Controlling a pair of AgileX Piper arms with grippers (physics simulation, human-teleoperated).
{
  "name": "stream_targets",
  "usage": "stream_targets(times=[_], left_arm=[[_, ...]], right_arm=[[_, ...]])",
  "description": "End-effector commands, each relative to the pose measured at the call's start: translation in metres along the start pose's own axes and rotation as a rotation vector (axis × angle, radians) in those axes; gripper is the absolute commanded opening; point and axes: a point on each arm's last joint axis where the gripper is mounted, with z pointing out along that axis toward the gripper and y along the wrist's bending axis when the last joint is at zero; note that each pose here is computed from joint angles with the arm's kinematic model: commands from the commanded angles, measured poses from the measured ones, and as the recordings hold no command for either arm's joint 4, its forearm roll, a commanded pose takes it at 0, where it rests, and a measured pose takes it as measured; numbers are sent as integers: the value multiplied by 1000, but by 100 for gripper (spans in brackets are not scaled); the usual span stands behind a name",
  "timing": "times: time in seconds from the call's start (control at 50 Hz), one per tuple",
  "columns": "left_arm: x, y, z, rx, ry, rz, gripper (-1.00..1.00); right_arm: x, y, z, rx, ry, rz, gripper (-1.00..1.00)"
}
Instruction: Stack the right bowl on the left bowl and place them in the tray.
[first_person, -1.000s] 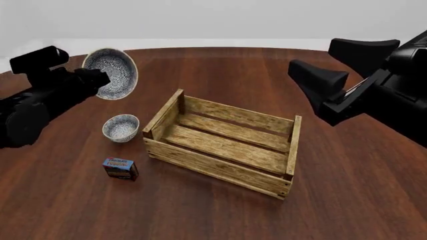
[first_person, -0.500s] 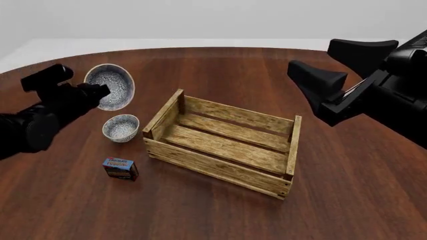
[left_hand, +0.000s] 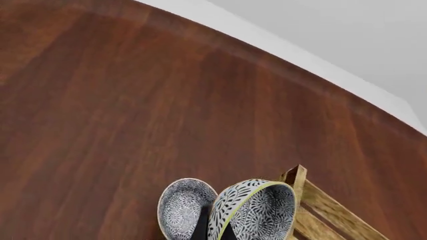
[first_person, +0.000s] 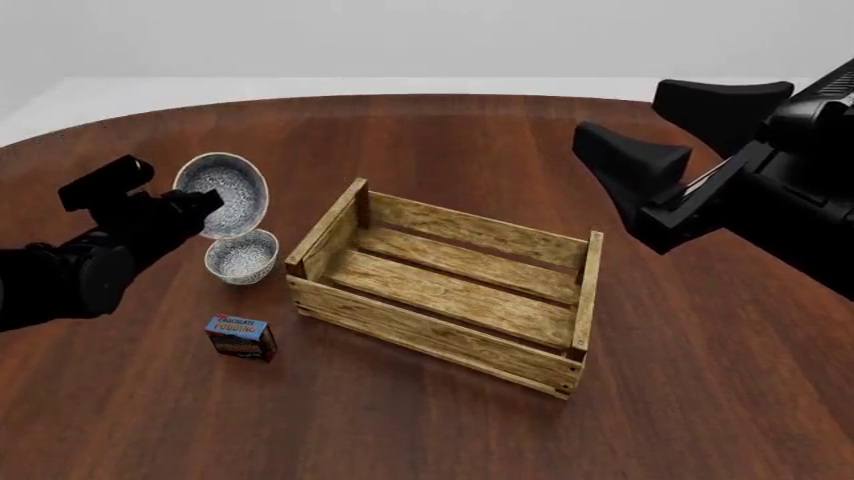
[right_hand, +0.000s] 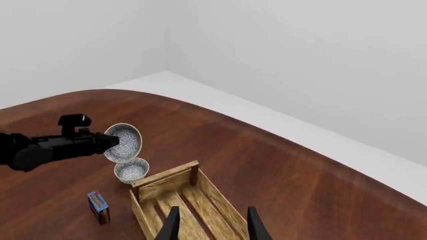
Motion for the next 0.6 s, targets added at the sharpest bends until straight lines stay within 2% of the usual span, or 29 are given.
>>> stream_targets(times=[0.02,0.18,0.6], left_arm=[[9,7,9,-15,6,-28,-100],[15,14,15,-29,14,-47,-100],[18,15,18,-30,21,-51,-100]], right_arm=[[1,0,1,0,3,-1,100],[1,0,2,-1,4,-1,100],[1,0,2,0,4,-1,100]])
